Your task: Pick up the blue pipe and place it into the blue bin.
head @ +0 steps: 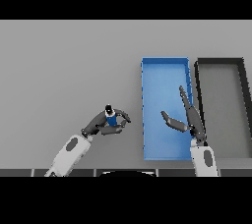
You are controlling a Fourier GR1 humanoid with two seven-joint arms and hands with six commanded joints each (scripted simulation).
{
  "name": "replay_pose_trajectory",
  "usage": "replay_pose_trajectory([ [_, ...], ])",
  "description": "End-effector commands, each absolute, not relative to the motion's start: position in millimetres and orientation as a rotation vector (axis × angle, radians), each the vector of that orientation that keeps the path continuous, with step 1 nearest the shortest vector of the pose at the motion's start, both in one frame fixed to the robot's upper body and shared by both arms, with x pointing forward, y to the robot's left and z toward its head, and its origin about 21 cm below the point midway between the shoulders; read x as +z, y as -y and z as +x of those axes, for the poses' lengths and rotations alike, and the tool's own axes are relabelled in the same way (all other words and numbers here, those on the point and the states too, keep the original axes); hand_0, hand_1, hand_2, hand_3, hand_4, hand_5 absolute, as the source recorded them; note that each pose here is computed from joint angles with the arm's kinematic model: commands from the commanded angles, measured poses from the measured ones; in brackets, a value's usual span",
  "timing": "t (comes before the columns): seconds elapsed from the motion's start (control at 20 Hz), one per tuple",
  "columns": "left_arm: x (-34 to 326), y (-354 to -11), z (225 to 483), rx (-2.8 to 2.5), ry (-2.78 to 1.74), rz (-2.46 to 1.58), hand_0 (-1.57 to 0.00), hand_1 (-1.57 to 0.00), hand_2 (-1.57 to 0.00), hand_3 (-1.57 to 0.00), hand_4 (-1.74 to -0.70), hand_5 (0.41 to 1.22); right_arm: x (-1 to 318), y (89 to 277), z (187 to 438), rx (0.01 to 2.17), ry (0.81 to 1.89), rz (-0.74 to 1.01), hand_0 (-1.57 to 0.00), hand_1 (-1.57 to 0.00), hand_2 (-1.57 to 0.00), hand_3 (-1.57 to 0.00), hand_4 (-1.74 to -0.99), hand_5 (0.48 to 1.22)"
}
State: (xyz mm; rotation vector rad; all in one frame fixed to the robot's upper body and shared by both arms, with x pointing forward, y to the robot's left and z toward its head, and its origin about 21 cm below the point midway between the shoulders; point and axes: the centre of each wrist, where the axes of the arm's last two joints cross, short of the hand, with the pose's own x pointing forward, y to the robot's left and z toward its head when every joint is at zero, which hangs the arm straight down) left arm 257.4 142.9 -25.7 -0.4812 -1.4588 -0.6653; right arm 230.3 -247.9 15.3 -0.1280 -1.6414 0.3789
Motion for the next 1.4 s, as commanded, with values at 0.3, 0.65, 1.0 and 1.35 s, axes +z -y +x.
replay_pose_trajectory([
  [0.3, -27, -131, 248, -0.697, 1.521, -0.489, -1.33, -1.38, -1.4, -1.37, -1.56, 1.148, 17, 246.3, 235, 0.383, 1.635, -0.14, 0.0, 0.0, 0.0, 0.0, -1.176, 0.559],
  [0.65, -2, -119, 248, -0.67, 1.674, -0.545, -1.52, -1.53, -1.54, -1.53, -1.48, 1.206, 13, 249.4, 234, 0.387, 1.62, -0.143, 0.0, 0.0, 0.0, 0.0, -1.154, 0.55],
  [1.0, 32, -101, 254, -0.705, 1.729, -0.576, -1.56, -1.56, -1.56, -1.56, -1.47, 1.218, 14, 249.7, 229, 0.411, 1.635, -0.161, 0.0, 0.0, 0.0, 0.0, -1.128, 0.564],
  [1.35, 42, -98, 253, -0.749, 1.712, -0.6, -1.57, -1.57, -1.57, -1.57, -1.47, 1.22, 6, 237.3, 200, 0.329, 1.644, -0.242, 0.0, 0.0, 0.0, 0.0, -1.122, 0.578],
])
